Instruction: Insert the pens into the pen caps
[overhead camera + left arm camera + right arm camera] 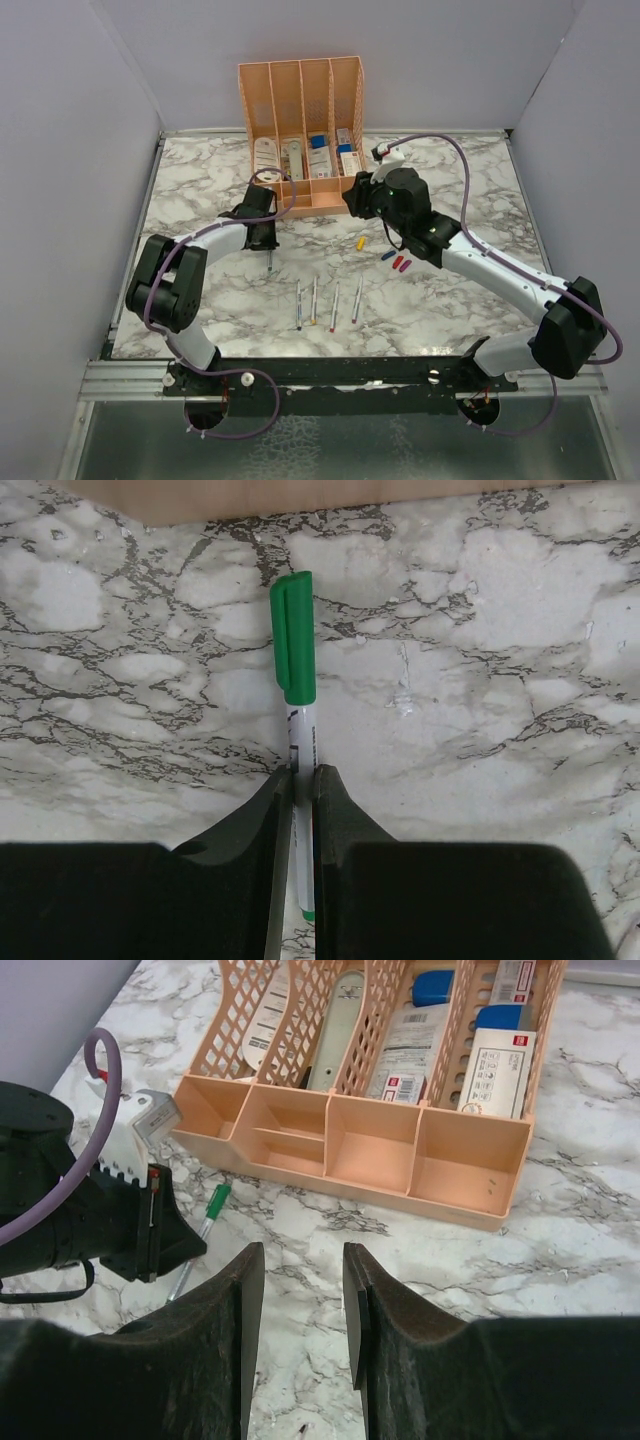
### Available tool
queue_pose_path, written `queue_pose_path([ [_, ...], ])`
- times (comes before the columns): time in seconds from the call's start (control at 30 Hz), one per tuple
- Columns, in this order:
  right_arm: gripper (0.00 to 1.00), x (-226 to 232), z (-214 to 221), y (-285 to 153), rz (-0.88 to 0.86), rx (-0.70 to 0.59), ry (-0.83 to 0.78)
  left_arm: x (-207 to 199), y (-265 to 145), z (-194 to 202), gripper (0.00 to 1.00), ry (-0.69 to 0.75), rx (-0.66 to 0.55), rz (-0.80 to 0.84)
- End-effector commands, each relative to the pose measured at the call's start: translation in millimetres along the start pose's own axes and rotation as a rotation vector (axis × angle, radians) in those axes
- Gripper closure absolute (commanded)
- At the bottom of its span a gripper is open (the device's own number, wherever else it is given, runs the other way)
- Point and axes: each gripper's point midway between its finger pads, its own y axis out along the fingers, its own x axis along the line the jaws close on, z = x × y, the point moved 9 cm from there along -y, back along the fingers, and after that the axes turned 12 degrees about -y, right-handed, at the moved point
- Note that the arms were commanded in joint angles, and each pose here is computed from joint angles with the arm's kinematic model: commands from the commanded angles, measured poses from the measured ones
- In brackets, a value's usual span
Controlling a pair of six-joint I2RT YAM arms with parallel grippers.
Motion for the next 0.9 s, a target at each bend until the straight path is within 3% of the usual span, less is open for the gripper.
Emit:
queue_pose_path([
  [0.0,0.64,0.3,10.0,2.7,0.02,0.03,-0.003,0.4,10.8,-6.1,0.87,0.015,0.006,-0.028],
  [0.1,0.64,-0.1,13.0,3.6,0.024,0.038,-0.005,-1.2,13.0,-7.7,0.84,0.013,0.008,-0.024],
  [0.33,0.63,-0.2,16.1,3.9,0.022,0.042,-0.007,-5.4,4.7,-16.3,0.59,0.01,-0.02,-0.01],
  [0.57,0.63,-0.6,13.8,4.3,0.034,0.031,0.005,-9.7,-18.7,-24.5,0.53,0.005,-0.057,0.014],
  [0.7,0.33,-4.2,14.6,3.8,0.088,0.043,0.03,-12.9,-45.4,-29.1,0.52,-0.009,-0.102,0.053],
  [0.87,0.31,-10.7,18.8,5.0,0.149,0.063,0.043,-14.0,-77.5,-24.2,0.55,-0.044,-0.115,0.103],
])
